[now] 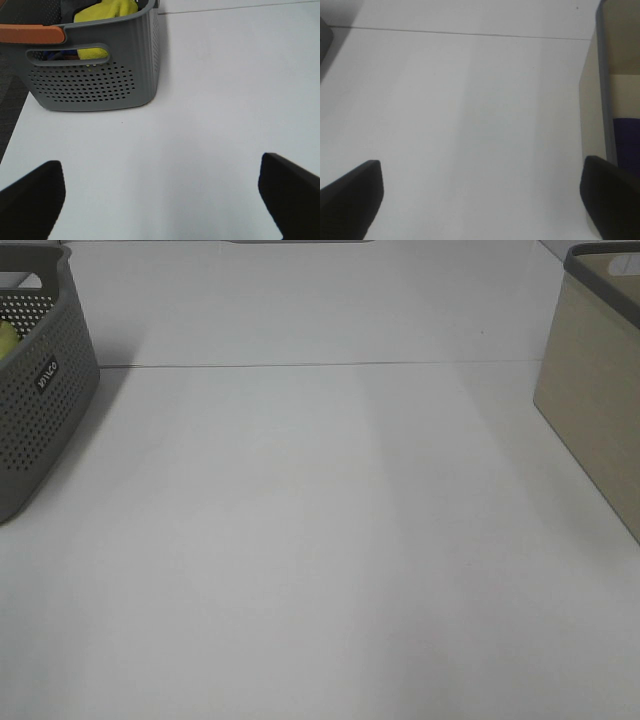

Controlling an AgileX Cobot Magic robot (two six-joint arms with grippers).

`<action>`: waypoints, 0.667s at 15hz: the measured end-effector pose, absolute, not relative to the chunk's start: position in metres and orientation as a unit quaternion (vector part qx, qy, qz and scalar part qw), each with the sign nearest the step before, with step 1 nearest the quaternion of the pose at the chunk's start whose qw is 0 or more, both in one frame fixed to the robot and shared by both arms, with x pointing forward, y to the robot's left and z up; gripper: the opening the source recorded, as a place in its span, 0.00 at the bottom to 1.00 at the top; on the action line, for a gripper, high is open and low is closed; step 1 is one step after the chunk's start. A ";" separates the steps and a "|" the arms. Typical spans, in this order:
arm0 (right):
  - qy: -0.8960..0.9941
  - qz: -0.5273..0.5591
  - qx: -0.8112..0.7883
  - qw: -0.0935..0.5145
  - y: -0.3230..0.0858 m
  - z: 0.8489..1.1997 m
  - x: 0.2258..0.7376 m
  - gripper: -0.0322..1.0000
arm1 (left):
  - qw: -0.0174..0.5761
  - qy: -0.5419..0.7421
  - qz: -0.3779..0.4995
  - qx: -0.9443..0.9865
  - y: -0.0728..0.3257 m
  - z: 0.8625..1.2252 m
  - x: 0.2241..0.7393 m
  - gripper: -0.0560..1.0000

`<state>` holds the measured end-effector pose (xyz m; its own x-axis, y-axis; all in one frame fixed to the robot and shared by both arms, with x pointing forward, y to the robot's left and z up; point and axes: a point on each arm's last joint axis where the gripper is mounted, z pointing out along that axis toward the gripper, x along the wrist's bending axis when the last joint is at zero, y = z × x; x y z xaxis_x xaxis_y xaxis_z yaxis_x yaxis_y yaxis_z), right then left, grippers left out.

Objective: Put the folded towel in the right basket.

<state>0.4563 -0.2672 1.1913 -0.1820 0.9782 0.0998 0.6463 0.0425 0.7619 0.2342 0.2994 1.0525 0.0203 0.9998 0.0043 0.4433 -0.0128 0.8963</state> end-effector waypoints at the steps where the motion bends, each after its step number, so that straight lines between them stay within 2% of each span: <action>1: 0.677 0.359 0.594 0.245 -0.269 1.187 0.442 0.98 | 0.375 0.594 0.370 0.608 0.299 1.053 0.234 0.99; 3: 0.657 0.386 0.586 0.277 -0.275 1.171 0.389 0.98 | 0.375 0.594 0.370 0.608 0.299 1.053 0.234 0.99; 4: 0.646 0.403 0.569 0.310 -0.281 1.155 0.340 0.98 | 0.375 0.594 0.370 0.608 0.299 1.053 0.234 0.99; 10: 0.637 0.413 0.551 0.346 -0.291 1.116 0.254 0.98 | 0.375 0.594 0.370 0.608 0.299 1.053 0.234 0.99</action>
<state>0.2543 -0.2910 1.1158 -0.1536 0.9880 0.0148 0.4160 0.0511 0.9079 0.2342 0.2994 1.0525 0.0203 0.9998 0.0043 0.4433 -0.0128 0.8963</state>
